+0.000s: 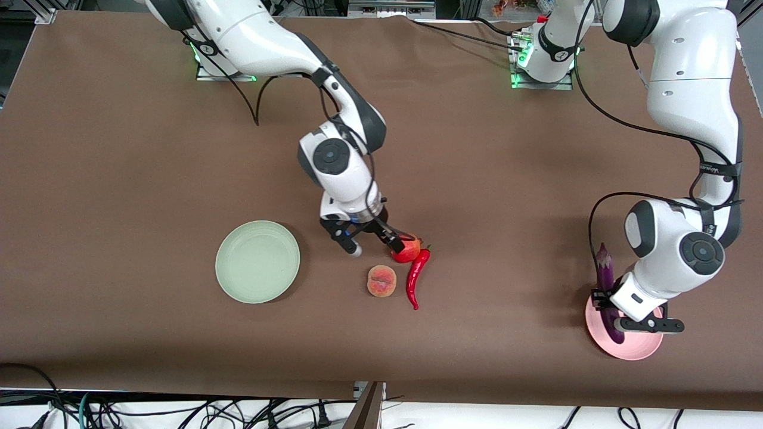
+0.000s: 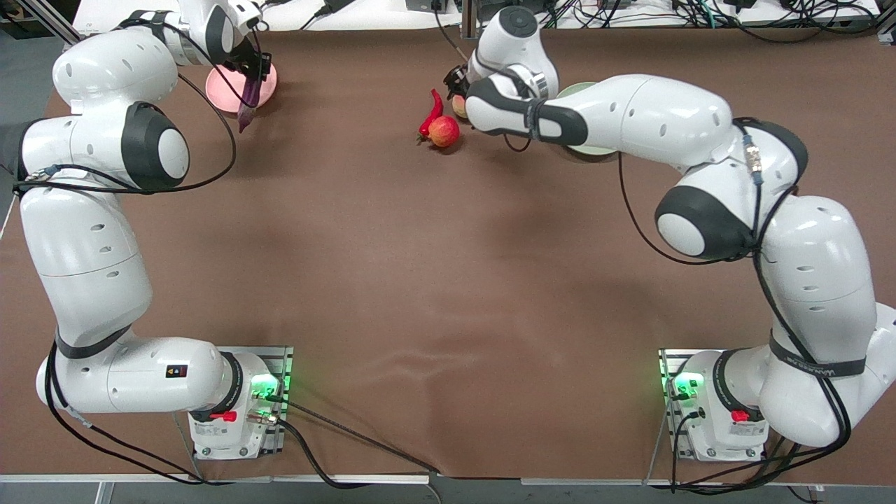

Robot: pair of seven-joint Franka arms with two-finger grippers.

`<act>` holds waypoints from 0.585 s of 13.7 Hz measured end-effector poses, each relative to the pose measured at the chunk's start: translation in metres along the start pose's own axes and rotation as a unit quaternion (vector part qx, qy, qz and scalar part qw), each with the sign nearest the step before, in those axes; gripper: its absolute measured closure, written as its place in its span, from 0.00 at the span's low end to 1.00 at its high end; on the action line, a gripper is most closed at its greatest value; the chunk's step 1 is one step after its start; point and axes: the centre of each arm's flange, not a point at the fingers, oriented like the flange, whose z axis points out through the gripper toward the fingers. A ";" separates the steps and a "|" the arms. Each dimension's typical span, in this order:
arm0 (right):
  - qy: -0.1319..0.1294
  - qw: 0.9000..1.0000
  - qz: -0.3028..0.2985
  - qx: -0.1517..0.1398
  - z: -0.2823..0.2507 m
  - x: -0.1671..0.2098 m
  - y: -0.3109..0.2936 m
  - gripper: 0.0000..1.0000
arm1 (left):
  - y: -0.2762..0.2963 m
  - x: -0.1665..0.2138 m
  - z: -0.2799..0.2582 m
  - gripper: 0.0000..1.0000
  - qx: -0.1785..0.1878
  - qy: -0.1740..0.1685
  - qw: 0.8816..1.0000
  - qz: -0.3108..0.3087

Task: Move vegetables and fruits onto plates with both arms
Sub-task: 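Carry the eggplant to the pink plate while the right gripper reaches the apple, then lower the eggplant onto the pink plate while the right gripper grasps the apple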

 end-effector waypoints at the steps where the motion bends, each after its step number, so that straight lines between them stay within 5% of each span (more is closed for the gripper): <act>1: 0.002 1.000 0.007 0.002 0.007 -0.007 0.001 0.00 | -0.004 0.000 0.004 0.60 0.001 0.006 1.000 -0.002; 8: 0.025 0.999 0.011 0.019 0.058 -0.029 0.004 0.00 | -0.031 0.006 0.019 0.60 0.007 0.037 0.999 0.009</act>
